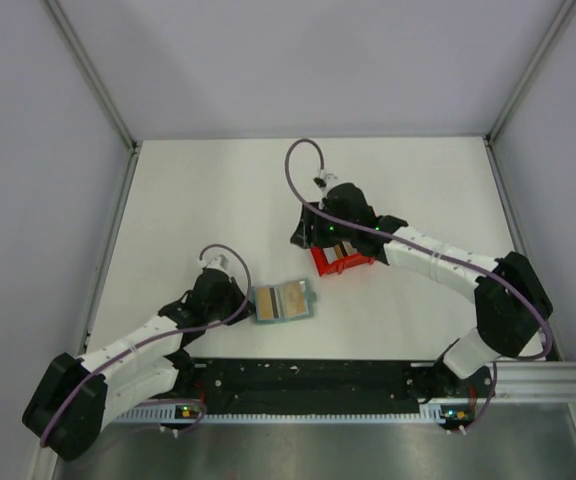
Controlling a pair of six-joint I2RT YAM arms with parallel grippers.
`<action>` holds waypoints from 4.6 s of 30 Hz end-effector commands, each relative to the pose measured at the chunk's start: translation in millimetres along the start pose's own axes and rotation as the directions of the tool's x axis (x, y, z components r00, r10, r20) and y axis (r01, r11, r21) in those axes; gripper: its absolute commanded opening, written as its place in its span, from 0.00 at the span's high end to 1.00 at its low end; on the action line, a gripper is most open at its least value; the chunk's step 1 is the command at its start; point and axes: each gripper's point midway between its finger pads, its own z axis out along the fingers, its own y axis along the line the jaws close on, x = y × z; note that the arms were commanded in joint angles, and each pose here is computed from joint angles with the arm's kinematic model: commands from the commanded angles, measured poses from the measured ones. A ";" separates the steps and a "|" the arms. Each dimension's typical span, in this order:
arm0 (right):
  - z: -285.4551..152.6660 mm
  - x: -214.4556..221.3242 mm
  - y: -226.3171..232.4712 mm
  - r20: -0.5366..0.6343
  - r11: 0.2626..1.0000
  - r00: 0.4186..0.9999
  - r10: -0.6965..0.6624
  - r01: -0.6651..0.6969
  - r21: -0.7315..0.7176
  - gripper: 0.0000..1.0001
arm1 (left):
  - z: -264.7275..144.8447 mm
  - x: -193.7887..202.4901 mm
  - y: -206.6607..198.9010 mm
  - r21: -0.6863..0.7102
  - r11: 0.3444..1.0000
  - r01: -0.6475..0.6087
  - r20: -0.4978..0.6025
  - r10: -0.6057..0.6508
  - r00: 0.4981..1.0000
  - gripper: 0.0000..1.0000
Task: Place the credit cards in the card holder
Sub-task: Pick up the credit card from the storage box.
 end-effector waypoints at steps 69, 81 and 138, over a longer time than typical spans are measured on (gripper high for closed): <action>3.9 14.7 -95.6 -0.085 0.986 0.994 0.070 -0.056 0.155 0.49 | -0.5 -12.2 -10.3 0.007 0.999 -0.032 0.029 0.032 0.999 1.00; -3.8 9.1 -106.0 -0.079 0.977 0.996 0.038 -0.020 0.210 0.49 | 0.1 -11.2 -9.7 0.007 0.999 -0.033 0.025 0.033 0.999 1.00; 12.7 -2.9 -38.2 -0.104 0.995 0.992 -0.075 0.081 0.054 0.47 | 2.8 -7.6 -8.8 0.015 0.999 -0.035 0.012 0.035 0.999 1.00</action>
